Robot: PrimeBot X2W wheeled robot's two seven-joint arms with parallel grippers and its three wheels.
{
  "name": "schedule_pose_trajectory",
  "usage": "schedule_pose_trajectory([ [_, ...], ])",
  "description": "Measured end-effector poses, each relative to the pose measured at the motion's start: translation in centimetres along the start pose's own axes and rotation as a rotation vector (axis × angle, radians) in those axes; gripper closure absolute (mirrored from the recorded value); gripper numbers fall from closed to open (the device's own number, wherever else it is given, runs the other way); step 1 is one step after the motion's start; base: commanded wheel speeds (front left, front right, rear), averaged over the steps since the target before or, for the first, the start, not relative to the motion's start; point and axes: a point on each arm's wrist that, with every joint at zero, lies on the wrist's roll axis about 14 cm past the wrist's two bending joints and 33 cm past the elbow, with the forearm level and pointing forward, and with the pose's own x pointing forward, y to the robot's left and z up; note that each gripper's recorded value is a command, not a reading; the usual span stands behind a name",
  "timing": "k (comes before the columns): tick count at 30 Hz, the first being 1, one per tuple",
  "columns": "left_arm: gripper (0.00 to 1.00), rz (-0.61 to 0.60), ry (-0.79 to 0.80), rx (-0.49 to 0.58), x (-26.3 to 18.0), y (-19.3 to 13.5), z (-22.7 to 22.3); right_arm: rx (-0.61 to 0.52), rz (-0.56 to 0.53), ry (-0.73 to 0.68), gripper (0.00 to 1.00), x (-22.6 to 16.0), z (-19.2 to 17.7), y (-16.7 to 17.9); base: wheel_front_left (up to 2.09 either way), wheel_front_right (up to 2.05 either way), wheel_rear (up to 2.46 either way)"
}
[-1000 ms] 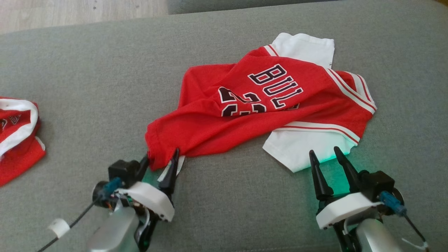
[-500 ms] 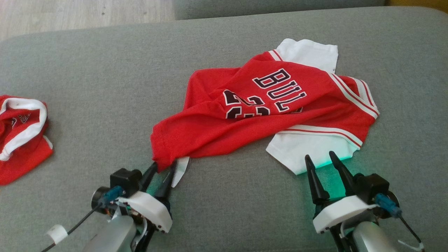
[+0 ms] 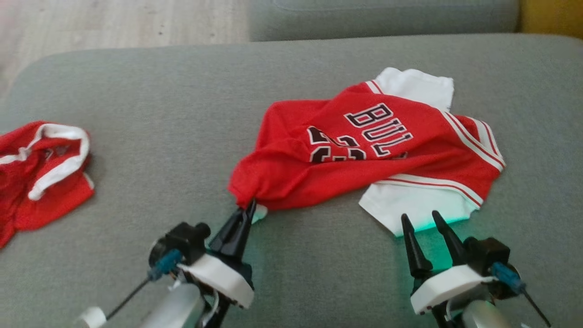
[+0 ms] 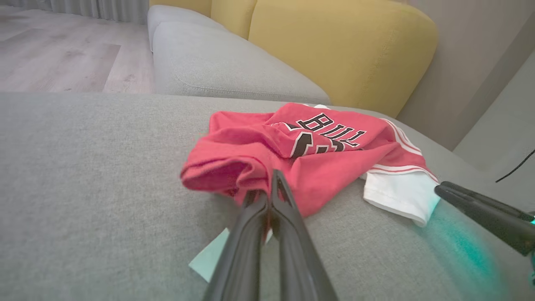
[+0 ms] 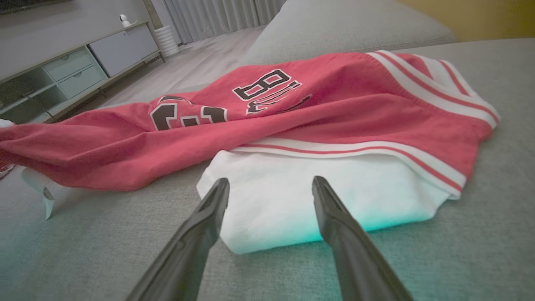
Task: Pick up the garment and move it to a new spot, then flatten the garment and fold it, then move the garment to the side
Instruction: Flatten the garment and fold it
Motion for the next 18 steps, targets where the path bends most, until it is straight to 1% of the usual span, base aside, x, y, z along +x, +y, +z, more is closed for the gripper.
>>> schedule_pose_trajectory([
  [2,1.00,0.014,-0.016,-0.035,-0.8,-0.3,0.0,0.006,0.016,0.006,0.00,0.0,-0.2,0.6,0.00,0.00,0.00],
  [4,1.00,0.060,-0.037,-0.109,-1.6,0.2,-0.1,0.010,0.034,0.006,0.00,0.2,-0.2,1.2,0.00,0.00,0.00],
  [7,1.00,0.171,-0.098,-0.247,-2.8,2.3,0.4,0.005,0.056,0.005,0.00,0.6,0.0,1.8,0.00,0.00,0.00],
  [8,1.00,0.201,-0.112,-0.273,-3.2,3.0,0.4,0.004,0.059,0.005,0.00,0.6,0.0,1.9,0.00,0.00,0.00],
  [13,1.00,0.268,-0.135,-0.285,-3.8,5.1,0.8,0.005,0.055,-0.006,0.00,0.7,0.3,1.8,0.00,0.00,0.00],
  [18,1.00,0.298,-0.124,-0.249,-3.1,6.5,0.9,0.010,0.029,-0.020,0.00,0.4,0.7,1.0,0.00,0.00,0.00],
])
